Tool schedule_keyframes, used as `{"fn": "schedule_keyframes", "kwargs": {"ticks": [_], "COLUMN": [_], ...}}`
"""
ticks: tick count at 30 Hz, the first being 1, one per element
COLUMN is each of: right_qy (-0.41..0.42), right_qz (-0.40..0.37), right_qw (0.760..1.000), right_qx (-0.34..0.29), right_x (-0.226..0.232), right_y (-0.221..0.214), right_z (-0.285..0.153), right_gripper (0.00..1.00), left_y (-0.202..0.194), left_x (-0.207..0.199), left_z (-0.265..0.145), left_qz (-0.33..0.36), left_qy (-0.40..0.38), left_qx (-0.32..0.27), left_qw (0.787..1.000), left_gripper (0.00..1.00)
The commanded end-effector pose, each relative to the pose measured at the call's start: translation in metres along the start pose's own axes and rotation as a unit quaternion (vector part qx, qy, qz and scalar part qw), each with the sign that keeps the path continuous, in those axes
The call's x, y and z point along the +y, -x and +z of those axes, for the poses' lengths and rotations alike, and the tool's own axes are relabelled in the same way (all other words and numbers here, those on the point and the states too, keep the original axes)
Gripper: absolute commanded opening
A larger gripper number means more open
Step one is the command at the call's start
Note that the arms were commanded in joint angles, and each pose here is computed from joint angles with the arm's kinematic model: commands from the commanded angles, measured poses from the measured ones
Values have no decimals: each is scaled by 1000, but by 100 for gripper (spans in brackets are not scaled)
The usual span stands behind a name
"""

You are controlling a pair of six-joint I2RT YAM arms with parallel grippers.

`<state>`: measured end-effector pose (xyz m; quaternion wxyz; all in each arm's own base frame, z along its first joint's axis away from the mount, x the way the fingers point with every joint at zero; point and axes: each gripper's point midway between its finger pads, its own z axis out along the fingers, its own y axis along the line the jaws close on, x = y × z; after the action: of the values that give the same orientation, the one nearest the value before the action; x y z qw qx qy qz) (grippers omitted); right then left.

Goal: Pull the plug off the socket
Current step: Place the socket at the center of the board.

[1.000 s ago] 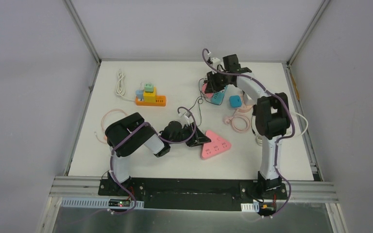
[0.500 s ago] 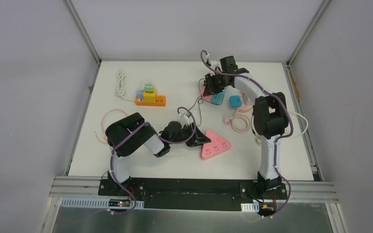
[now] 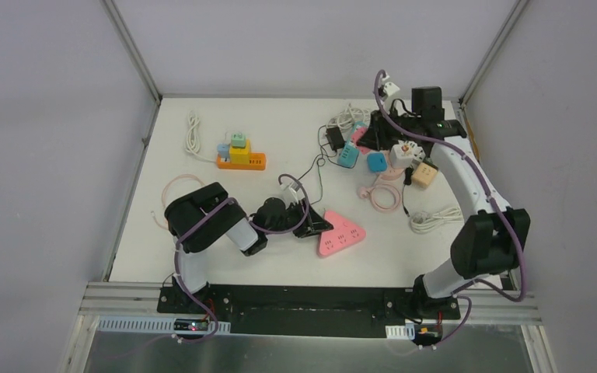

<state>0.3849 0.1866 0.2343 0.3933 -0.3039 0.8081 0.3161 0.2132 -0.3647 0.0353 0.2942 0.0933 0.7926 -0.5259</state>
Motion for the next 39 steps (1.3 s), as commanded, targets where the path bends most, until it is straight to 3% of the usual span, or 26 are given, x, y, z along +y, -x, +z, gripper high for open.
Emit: {"fn": "schedule_keyframes", "kwargs": {"ticks": [1,7,16,22,32,39], "right_qy": [31,87,118,111,109,107], "right_qz": [-42,-7,-12,-2,-3,-2], "right_qw": [997,993,993,994,994,994], "right_qx": [50,74,11,1,-2,-2], "right_x": [22,53,75,71,72,71], "right_y": [-46,-88,-73,-70,-69,-69], "right_z": [-30,-43,-55,-59,-60,-60], "right_gripper": [0,0,0,0,0,0], "left_y": [-25,-11,33,78,127,196], "left_x": [31,14,-10,-37,-53,-52], "left_z": [-22,-27,-43,-72,-129,-155], "left_qz": [-5,9,44,44,60,43], "left_qy": [64,63,87,65,99,106], "left_qx": [32,28,-6,-51,-126,-217], "left_qw": [997,998,995,996,985,969], "left_gripper": [0,0,0,0,0,0]}}
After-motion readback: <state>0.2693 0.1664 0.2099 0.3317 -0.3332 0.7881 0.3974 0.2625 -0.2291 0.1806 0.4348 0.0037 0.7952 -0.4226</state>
